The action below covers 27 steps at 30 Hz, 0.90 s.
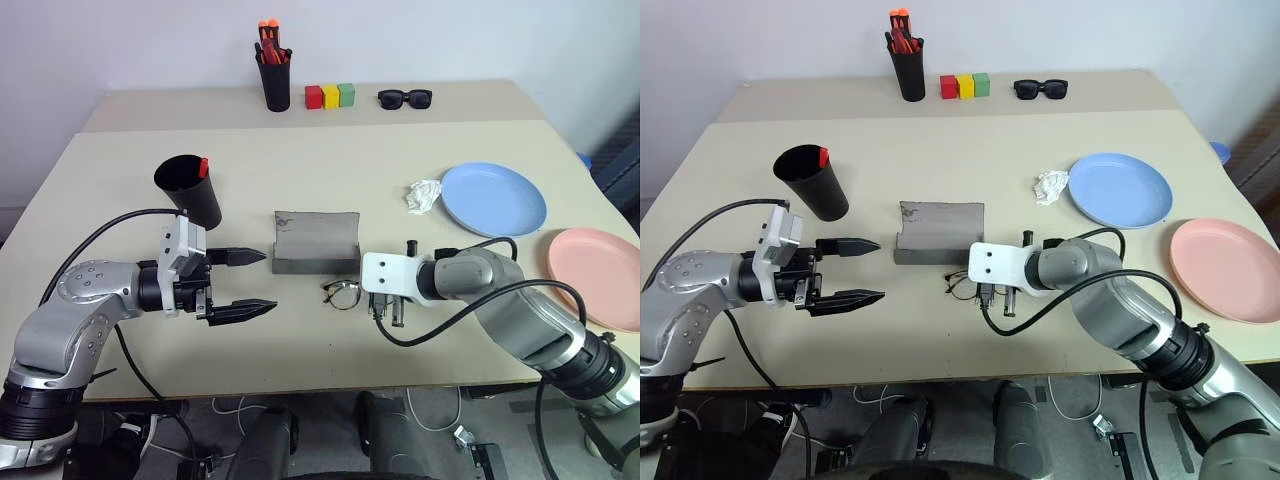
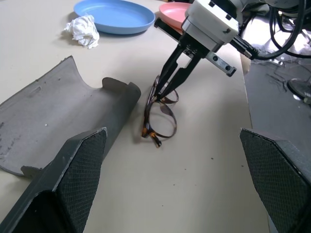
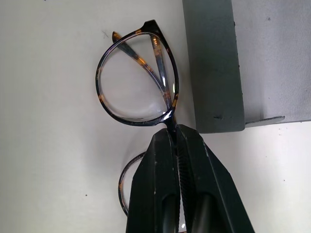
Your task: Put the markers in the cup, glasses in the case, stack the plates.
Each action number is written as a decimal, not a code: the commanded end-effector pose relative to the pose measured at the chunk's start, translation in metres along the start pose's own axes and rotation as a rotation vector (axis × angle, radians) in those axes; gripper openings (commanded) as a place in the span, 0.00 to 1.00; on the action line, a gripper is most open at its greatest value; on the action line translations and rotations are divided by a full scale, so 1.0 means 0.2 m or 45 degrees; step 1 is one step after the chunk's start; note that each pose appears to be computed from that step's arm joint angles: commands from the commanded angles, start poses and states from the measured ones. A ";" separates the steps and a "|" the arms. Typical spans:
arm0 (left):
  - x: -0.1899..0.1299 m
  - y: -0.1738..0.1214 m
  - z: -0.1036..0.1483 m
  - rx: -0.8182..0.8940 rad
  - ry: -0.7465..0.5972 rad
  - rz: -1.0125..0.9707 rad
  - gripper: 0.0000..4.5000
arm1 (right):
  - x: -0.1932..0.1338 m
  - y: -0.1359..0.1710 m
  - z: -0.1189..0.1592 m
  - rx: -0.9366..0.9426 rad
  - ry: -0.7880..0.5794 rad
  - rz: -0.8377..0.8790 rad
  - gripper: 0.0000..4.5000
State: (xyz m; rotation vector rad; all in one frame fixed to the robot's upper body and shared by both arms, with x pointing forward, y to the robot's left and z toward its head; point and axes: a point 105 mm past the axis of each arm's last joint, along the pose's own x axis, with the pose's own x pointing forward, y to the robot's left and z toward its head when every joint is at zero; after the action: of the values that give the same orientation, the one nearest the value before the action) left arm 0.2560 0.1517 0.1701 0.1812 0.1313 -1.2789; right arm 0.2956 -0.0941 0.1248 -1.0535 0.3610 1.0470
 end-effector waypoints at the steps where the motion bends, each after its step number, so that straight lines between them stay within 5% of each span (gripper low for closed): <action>1: 0.00 -0.02 0.04 0.064 -0.011 -0.010 1.00 | -0.01 0.00 0.02 -0.019 -0.019 0.010 0.02; 7: 0.00 -0.01 0.04 0.064 -0.012 -0.008 1.00 | -0.02 0.01 0.03 0.007 -0.041 0.035 0.02; 14: 0.00 0.00 0.04 0.062 -0.014 -0.001 1.00 | -0.15 -0.03 0.21 0.160 -0.323 0.075 0.02; 27: -0.07 0.02 0.06 0.051 -0.011 0.046 1.00 | -0.16 -0.43 0.44 0.301 -0.642 -0.314 0.02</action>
State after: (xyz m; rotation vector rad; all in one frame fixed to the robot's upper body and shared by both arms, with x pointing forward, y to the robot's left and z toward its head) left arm 0.2581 0.1591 0.1744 0.1883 0.1304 -1.2545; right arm 0.3288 -0.0477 0.2207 -0.5668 0.0227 1.0168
